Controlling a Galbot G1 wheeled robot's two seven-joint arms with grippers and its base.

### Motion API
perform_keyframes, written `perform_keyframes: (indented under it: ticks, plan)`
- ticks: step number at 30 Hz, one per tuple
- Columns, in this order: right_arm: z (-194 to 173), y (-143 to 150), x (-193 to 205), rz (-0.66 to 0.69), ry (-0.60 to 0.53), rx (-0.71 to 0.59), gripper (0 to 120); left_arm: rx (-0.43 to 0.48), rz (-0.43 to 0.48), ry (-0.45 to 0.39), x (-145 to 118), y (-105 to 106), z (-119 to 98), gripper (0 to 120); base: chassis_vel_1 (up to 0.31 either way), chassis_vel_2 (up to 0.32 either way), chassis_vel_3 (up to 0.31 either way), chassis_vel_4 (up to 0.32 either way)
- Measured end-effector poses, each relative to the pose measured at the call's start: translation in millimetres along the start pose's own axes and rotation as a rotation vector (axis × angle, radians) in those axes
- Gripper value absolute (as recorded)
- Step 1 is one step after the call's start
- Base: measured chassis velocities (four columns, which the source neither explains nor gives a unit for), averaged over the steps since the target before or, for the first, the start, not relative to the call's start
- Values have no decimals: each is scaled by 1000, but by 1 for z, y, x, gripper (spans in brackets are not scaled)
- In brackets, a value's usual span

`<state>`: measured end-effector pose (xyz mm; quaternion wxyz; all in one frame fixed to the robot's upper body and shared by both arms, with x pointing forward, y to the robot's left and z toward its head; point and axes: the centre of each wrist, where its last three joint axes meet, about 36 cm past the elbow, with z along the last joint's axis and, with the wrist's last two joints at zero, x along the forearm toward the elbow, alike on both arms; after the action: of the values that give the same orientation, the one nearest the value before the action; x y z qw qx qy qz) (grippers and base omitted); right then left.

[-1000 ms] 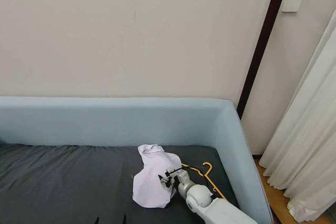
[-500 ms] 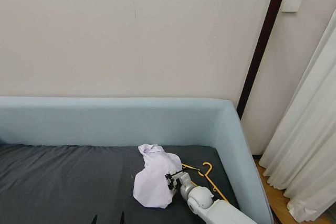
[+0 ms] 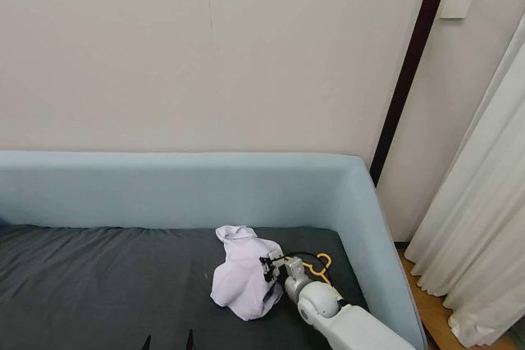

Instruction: Pick up the clothes from the sofa and hang them on the clothes hanger.

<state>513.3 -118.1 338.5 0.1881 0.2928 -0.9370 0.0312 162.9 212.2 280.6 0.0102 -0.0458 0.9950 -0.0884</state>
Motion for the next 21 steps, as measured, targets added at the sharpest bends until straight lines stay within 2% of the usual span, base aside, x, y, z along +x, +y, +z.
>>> perform_keyframes:
  ticks: [3, 6, 10, 12, 15, 18, 19, 21]
  plan:
    - [-26, 6, 17, -23, -52, -13, 0, 4, -3, -1, -1, 0, 0, 100, 0, 0, 0, 0]
    - [-32, 7, 25, -22, -59, 8, 0, 3, -3, 1, -2, 1, 1, 100, 0, 0, 0, 0]
    - [-12, 8, 27, -7, -4, 54, 0, 3, -2, 2, -1, 1, 2, 100, 0, 0, 0, 0]
    - [10, 10, 23, 4, 50, 54, 8, 3, -1, 4, 0, 1, 2, 100, 0, 0, 0, 0]
    - [22, 10, 19, 12, 77, 47, 13, 2, 0, 5, 0, 1, 2, 100, 0, 0, 0, 0]
    - [40, 12, 9, 21, 128, 41, 30, 0, 0, 5, 0, 2, 2, 100, 0, 0, 0, 0]
    - [40, 12, 9, 21, 128, 41, 30, 0, 0, 5, 0, 2, 2, 100, 0, 0, 0, 0]
    - [47, 14, 2, 27, 153, 44, 38, -1, 0, 5, 0, 2, 2, 100, 0, 0, 0, 0]
